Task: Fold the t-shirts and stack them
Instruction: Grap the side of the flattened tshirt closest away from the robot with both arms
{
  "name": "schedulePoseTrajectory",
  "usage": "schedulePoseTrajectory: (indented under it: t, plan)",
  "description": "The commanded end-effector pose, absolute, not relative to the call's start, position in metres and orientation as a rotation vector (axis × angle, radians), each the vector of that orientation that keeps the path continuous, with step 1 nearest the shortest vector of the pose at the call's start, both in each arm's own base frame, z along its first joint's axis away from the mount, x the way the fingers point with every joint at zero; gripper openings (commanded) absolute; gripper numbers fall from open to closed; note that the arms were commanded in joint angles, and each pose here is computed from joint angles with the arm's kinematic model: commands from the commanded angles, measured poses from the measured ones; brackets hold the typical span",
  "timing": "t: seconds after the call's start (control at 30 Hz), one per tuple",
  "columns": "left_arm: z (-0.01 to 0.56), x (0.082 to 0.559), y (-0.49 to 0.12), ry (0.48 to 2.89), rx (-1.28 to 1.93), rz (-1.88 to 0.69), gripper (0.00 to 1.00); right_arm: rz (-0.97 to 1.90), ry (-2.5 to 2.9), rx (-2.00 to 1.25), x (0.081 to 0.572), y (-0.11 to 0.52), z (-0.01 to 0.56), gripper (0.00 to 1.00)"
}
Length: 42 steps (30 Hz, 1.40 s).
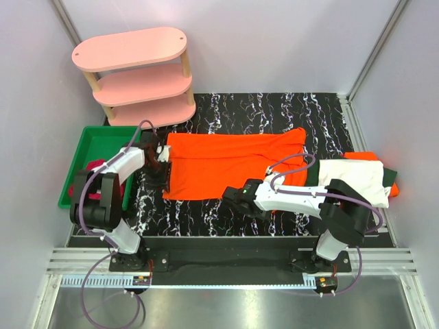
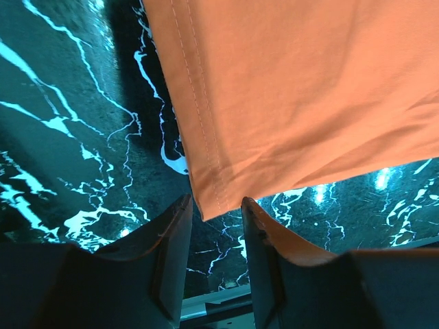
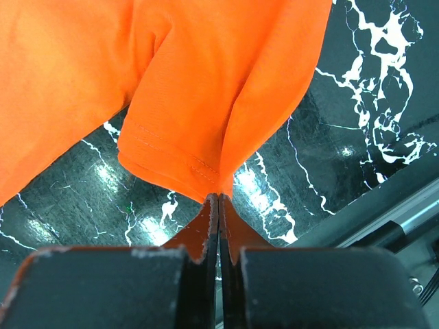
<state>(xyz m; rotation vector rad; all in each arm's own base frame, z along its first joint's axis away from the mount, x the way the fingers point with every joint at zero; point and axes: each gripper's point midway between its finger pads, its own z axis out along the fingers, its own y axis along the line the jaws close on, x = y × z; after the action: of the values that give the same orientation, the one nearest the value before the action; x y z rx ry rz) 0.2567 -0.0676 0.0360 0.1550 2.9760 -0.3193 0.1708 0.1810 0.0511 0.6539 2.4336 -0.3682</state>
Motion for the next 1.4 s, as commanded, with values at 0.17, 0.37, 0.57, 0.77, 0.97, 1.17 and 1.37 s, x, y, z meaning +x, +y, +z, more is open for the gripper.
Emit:
schedulePoseTrajectory:
  t: [0.17, 0.37, 0.57, 0.77, 0.97, 1.17, 1.37]
  plan:
    - [0.029, 0.252, -0.075, 3.027, 0.152, -0.378, 0.39, -0.365, 2.381, 0.646, 0.176, 0.176, 0.064, 0.0]
    - [0.024, 0.249, -0.075, 3.059, 0.155, -0.39, 0.32, -0.362, 2.378, 0.635, 0.179, 0.179, 0.065, 0.0]
    - [0.024, 0.248, -0.075, 3.06, 0.15, -0.39, 0.09, -0.369, 2.373, 0.638, 0.178, 0.177, 0.066, 0.0]
    - [0.037, 0.25, -0.073, 3.02, 0.157, -0.364, 0.0, -0.382, 2.353, 0.654, 0.18, 0.175, 0.075, 0.0]
    - [0.057, 0.256, -0.073, 2.973, 0.171, -0.359, 0.0, -0.363, 2.253, 0.671, 0.188, 0.157, 0.114, 0.0]
    - [0.065, 0.261, -0.073, 2.942, 0.166, -0.357, 0.0, -0.338, 2.206, 0.638, 0.196, 0.148, 0.14, 0.0]
    - [0.074, 0.27, -0.073, 2.908, 0.159, -0.342, 0.0, -0.337, 2.165, 0.614, 0.207, 0.14, 0.159, 0.0]
